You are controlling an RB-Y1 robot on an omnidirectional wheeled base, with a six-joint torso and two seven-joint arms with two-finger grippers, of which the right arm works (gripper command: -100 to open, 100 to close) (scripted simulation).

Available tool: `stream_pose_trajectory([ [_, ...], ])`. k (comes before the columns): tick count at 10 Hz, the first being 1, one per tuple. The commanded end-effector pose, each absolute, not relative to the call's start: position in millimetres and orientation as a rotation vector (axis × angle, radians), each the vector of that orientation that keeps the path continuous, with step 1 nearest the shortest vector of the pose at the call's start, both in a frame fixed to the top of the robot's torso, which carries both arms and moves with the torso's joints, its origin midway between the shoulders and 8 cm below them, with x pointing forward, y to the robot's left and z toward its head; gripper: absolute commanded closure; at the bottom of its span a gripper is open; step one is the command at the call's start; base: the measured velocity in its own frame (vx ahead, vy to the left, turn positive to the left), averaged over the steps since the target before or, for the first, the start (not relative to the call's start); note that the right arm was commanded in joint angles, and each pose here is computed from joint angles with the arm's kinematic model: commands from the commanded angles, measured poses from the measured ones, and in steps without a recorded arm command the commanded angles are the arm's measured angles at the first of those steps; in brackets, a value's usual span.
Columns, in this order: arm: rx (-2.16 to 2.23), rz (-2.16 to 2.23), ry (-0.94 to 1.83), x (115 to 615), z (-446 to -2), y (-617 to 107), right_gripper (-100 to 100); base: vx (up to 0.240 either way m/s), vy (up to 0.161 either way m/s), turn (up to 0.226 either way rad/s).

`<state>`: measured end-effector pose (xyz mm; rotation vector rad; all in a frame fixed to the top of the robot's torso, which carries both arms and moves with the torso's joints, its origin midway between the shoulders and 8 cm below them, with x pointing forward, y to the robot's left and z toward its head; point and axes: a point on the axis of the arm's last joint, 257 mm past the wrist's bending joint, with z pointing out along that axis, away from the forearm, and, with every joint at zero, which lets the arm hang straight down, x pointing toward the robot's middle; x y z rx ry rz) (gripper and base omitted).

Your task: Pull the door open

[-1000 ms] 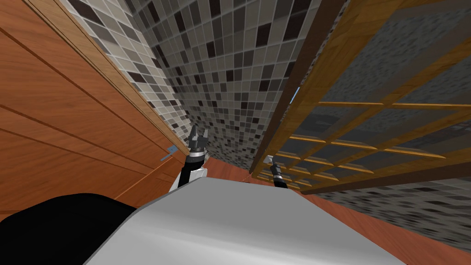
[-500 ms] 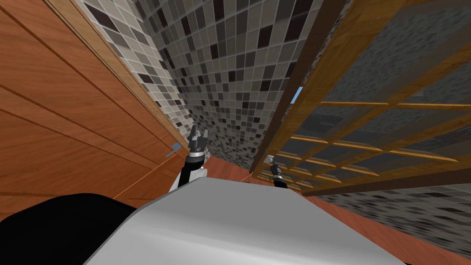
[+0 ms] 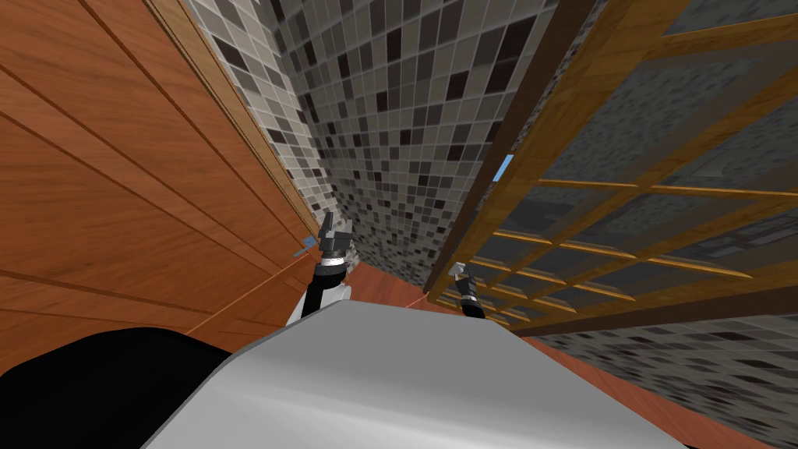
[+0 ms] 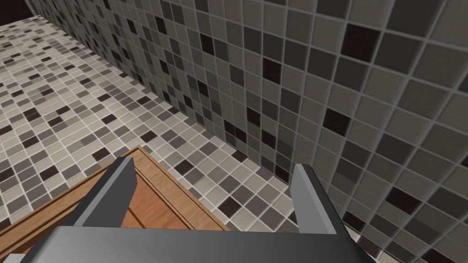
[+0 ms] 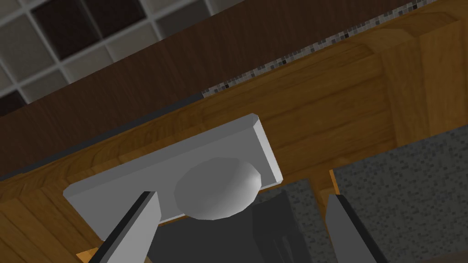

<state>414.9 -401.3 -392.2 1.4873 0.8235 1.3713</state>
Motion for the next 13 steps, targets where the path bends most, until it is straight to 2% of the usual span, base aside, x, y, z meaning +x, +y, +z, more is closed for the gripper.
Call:
stream_pose_trajectory([
  [1, 1.514, 1.399, 0.795, 416, -393, -399, -100, -0.042, 0.014, 0.002],
  [13, 1.764, 1.669, 0.419, 426, -394, -390, -100, -0.056, -0.014, 0.041],
])
